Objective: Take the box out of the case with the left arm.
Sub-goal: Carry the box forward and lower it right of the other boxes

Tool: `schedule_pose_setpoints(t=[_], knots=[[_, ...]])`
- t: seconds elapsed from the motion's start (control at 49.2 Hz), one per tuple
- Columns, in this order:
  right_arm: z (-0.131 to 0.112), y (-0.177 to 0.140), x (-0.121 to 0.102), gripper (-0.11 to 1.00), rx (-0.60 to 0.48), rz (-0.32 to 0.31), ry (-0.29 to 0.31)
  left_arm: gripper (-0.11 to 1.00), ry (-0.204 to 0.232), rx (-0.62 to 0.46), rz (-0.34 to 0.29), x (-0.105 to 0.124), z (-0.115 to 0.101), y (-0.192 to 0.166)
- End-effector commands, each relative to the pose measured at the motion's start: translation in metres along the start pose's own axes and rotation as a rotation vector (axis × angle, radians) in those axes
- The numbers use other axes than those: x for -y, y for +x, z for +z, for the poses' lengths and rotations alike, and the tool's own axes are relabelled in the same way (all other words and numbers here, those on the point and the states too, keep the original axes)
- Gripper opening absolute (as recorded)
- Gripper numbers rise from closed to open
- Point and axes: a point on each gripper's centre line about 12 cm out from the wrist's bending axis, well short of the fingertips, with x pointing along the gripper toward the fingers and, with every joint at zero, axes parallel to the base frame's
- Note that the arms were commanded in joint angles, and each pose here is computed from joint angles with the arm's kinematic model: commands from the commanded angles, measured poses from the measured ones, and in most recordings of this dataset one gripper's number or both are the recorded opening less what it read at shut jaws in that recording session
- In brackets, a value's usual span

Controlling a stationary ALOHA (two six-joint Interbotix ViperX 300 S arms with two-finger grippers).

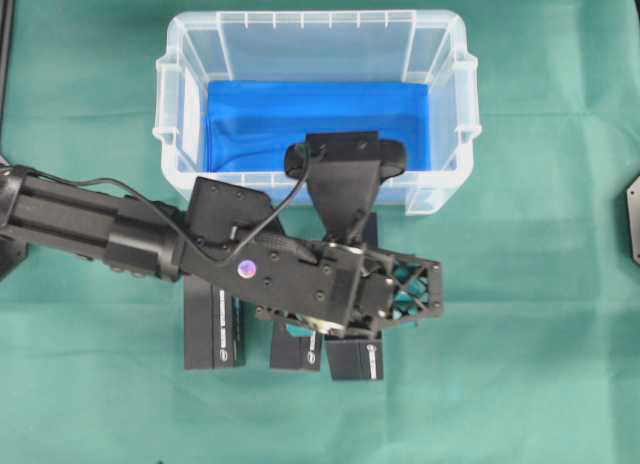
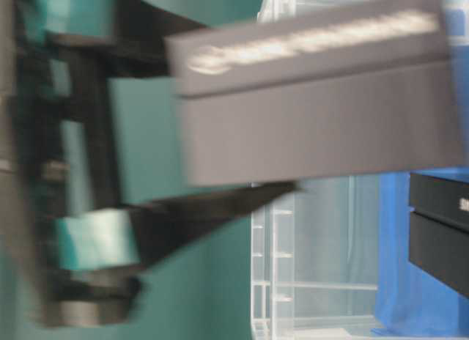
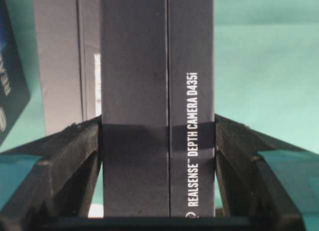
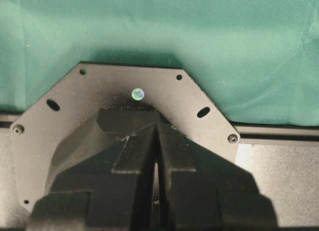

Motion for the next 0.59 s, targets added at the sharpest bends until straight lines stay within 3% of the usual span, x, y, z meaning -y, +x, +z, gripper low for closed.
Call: schedule_pose_setpoints(t=[0.0,0.203,0.57], knots=[[0.004,-0.007,0.000,0.01,0.020,0.003,0.004,0.60,-0.008,-0.025,-0.100,-0.003,0.001,-0.014],[0.004,-0.007,0.000,0.01,0.020,0.003,0.004,0.60,0.001,-0.027,-0.093,-0.009,-0.002,0.018],[0.004,-0.007,0.000,0.01,0.020,0.003,0.006,0.60,0.011,-0.022,-0.073,-0.011,-0.002,0.034]])
